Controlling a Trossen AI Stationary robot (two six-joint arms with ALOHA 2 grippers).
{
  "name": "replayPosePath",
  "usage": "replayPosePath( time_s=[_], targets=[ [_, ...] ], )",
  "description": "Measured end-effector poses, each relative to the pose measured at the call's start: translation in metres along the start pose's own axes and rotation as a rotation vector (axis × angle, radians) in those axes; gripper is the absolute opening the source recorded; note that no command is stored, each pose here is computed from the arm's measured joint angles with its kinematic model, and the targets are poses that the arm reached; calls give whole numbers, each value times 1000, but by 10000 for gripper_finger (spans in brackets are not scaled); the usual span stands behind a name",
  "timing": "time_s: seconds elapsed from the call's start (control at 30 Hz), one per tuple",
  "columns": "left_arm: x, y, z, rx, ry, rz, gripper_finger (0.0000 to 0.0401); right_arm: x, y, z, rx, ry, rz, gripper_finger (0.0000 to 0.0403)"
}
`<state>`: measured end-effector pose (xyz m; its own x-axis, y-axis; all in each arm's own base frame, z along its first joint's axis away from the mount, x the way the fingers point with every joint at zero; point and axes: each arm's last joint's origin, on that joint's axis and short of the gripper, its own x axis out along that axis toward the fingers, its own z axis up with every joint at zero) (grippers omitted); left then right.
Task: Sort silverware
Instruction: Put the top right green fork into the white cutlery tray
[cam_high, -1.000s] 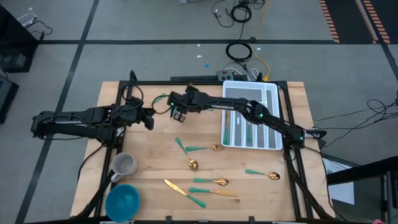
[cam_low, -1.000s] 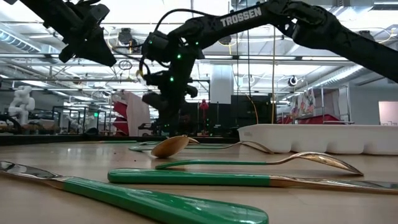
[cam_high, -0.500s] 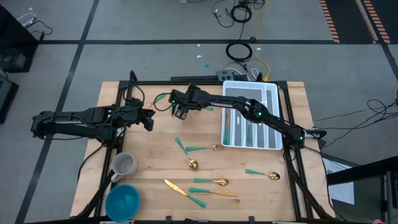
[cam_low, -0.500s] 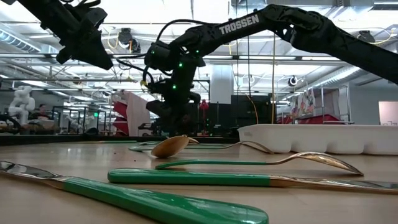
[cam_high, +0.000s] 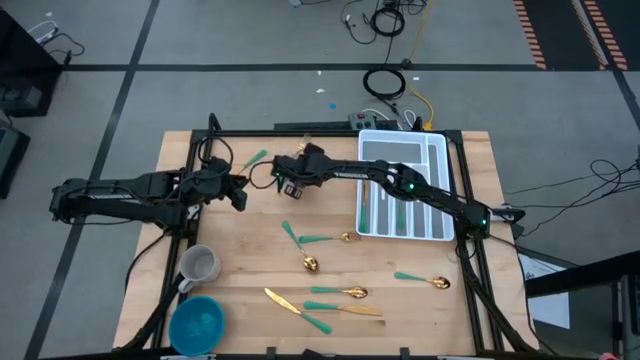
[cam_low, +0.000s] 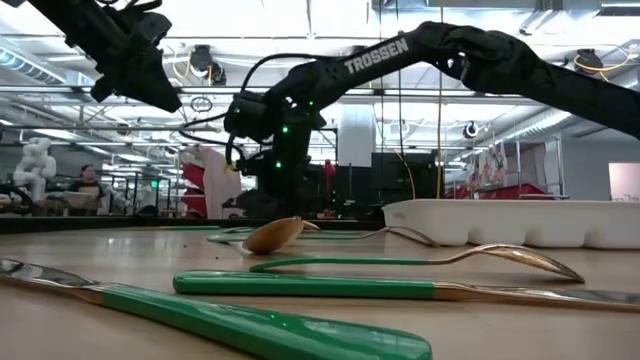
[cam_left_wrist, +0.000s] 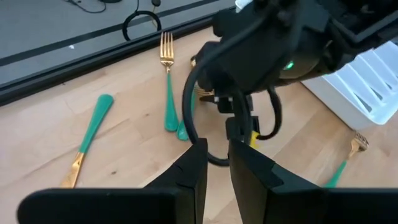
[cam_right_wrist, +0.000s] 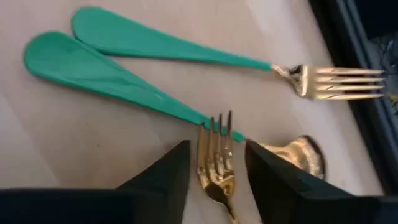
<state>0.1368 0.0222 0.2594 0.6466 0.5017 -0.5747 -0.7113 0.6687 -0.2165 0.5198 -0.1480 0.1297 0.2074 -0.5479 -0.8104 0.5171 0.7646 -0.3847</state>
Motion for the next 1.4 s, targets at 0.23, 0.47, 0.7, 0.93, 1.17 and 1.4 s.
replayPosePath(
  time_s=[0.23,0.47,0.7,0.93,1.17,1.4],
  targets=[
    [0,0,0,-2,-9,13,73,6,-17,-4,58,73,-2,8],
    [0,0,0,-7,-3,5,73,-27,-15,-5,25,120,48,1],
    [0,0,0,-10,-2,5,73,-88,-23,13,41,-19,108,0],
    [0,0,0,-10,-1,2,73,-167,-46,18,-72,-158,-16,0],
    [0,0,0,-11,2,-1,73,-254,-70,14,-240,-331,-32,0],
    [0,-3,4,-72,-40,-34,73,-319,-110,-4,-42,-421,15,0]
  ],
)
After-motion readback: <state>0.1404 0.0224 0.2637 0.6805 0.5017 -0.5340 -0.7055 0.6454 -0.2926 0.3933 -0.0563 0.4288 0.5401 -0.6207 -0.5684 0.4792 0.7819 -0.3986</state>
